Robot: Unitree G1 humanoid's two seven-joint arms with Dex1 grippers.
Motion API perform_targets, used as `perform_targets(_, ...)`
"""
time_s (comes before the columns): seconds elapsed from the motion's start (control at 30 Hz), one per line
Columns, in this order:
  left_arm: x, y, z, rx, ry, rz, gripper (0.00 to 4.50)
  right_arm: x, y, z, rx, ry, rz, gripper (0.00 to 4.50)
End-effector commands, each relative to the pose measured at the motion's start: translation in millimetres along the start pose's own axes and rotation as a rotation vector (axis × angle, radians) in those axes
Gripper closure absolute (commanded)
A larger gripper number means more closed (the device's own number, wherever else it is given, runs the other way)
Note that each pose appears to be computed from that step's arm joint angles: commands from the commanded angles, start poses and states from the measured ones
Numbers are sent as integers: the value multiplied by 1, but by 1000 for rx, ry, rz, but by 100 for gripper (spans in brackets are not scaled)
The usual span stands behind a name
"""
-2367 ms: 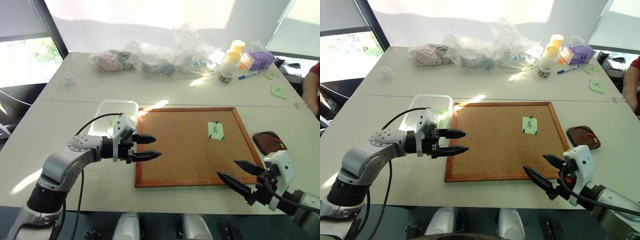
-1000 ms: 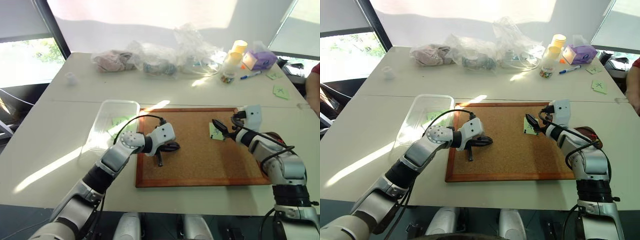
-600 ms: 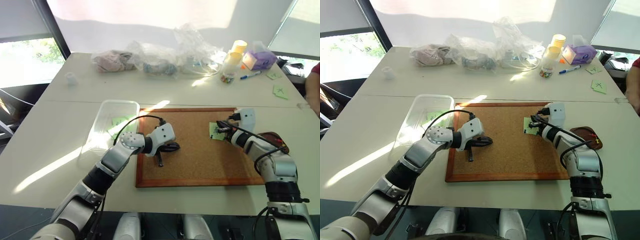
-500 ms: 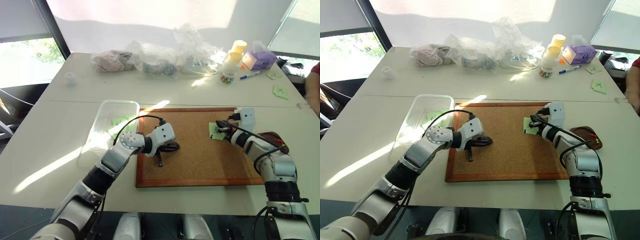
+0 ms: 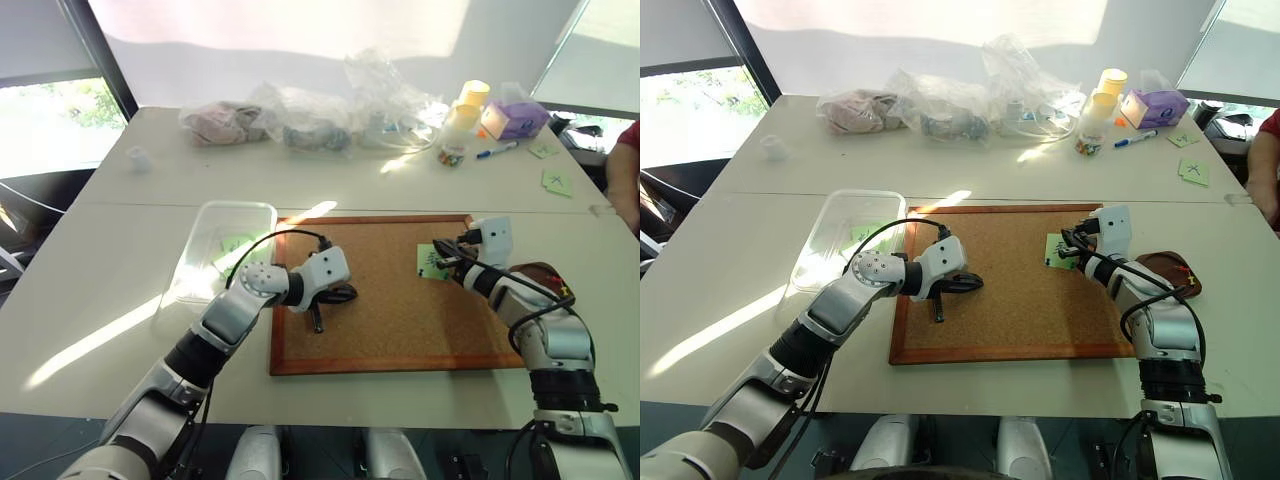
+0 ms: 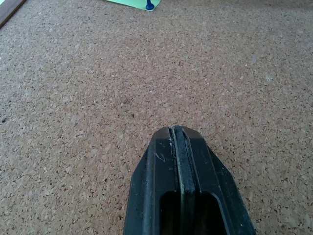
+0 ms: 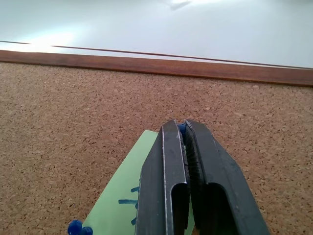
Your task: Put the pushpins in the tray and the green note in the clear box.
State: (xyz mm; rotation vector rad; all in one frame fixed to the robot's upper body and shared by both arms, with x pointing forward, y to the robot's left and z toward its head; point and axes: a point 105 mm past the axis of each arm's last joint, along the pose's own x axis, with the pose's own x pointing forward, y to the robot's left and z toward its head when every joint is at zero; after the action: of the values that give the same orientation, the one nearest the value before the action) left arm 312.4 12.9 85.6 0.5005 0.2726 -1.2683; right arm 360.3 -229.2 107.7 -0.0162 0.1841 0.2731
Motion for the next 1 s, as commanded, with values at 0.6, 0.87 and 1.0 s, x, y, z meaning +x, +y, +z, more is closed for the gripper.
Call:
perform_targets(0.6, 0, -2, -26, -50, 92, 15, 450, -62, -54, 41, -16, -248, -299, 443)
perform_targets(0.87, 1, 6, -22, -19, 73, 55, 450, -114, -87, 6, 21, -63, -468, 443)
perform_targets(1.0, 3, 5, -22, -16, 69, 49, 450, -114, -95, -2, 61, -34, -484, 443)
